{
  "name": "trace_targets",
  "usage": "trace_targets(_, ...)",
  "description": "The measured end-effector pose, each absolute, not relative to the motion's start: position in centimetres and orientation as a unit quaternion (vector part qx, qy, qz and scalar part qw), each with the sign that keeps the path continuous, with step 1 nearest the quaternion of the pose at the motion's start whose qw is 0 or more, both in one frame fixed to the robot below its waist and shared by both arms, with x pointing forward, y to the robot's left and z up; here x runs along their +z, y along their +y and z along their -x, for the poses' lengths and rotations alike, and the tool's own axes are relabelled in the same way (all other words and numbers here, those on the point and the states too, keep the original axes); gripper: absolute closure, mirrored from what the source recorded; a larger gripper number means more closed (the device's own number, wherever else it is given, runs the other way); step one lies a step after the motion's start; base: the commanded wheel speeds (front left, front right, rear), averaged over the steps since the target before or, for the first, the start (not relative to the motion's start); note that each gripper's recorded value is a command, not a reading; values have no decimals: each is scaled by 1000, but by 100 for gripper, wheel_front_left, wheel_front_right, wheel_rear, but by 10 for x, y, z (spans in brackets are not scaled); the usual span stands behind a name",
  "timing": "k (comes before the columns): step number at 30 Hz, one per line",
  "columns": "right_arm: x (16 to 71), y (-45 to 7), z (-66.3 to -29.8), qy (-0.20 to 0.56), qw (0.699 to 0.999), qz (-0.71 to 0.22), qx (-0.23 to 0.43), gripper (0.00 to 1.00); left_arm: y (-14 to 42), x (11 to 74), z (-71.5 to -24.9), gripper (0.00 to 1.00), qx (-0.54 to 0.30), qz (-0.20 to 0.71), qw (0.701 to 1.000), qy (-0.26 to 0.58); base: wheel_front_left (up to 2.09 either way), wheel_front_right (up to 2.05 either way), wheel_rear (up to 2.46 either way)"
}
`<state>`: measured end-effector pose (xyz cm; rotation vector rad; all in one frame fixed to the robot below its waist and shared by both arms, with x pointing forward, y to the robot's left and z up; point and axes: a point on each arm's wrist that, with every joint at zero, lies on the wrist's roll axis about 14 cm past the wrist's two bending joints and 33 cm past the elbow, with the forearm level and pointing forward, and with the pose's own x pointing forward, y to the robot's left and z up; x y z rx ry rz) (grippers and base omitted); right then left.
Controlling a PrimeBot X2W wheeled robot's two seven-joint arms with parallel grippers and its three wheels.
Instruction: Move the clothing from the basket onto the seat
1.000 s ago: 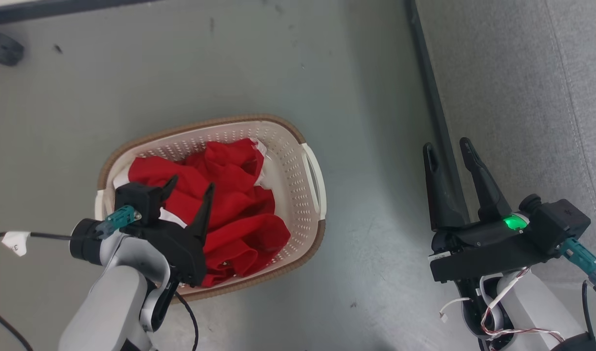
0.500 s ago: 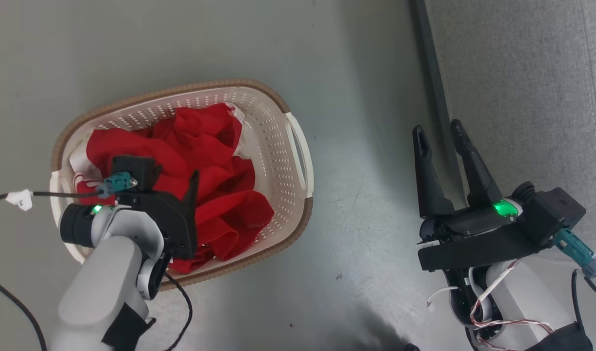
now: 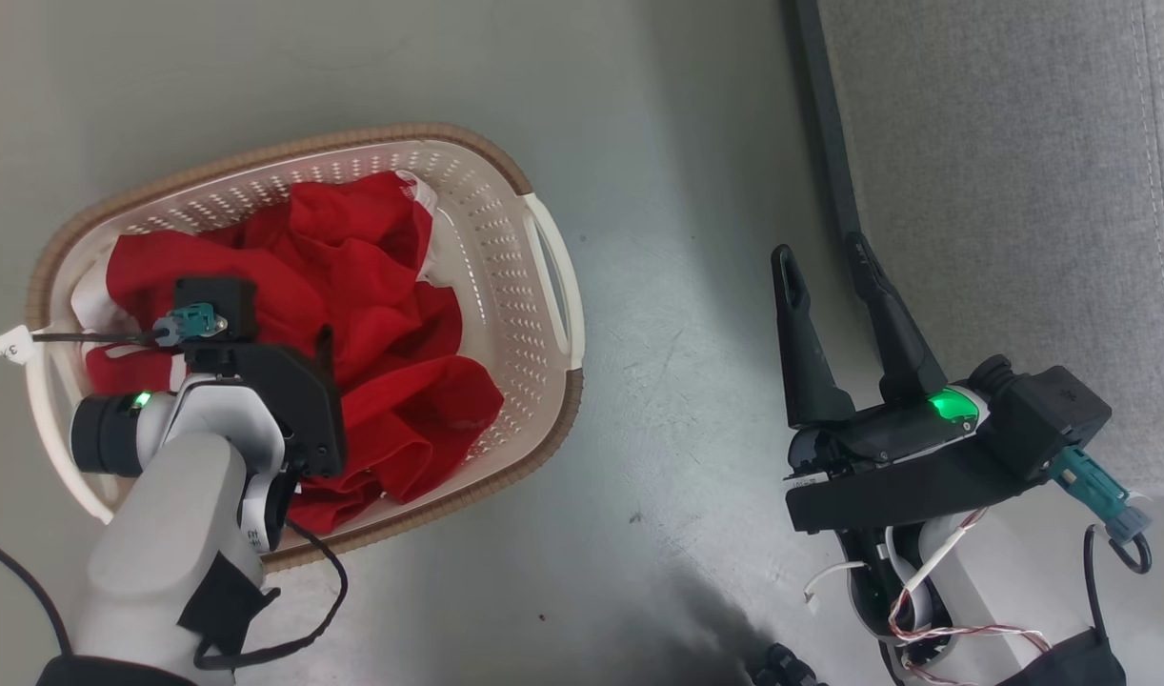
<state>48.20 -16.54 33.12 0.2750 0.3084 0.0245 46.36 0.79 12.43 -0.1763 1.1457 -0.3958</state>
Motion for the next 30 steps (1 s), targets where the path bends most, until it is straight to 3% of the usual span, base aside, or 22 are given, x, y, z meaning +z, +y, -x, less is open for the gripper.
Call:
trace_targets(14, 326, -166, -478, 161, 978, -136, 10, 0, 4, 100, -446, 0, -231, -21, 780, 581, 0, 0, 0)
trace_targets(23, 321, -172, -475, 168, 977, -130, 1, 0, -4, 93, -446, 0, -214, -9, 769, 602, 0, 0, 0)
trace_targets(24, 321, -172, -475, 168, 977, -130, 1, 0, -4, 93, -445, 15, -212, -7, 768, 605, 0, 0, 0)
trace_targets(25, 320, -171, -475, 168, 977, -130, 1, 0, -5, 93, -446, 56, -211, -6, 767, 606, 0, 0, 0)
trace_targets(27, 320, -171, -475, 169, 977, -130, 1, 0, -7, 94, -448, 100, -210, -2, 768, 605, 0, 0, 0)
trace_targets(30, 320, -171, -475, 169, 977, -131, 1, 0, -8, 94, -448, 100, -209, 1, 768, 606, 0, 0, 0)
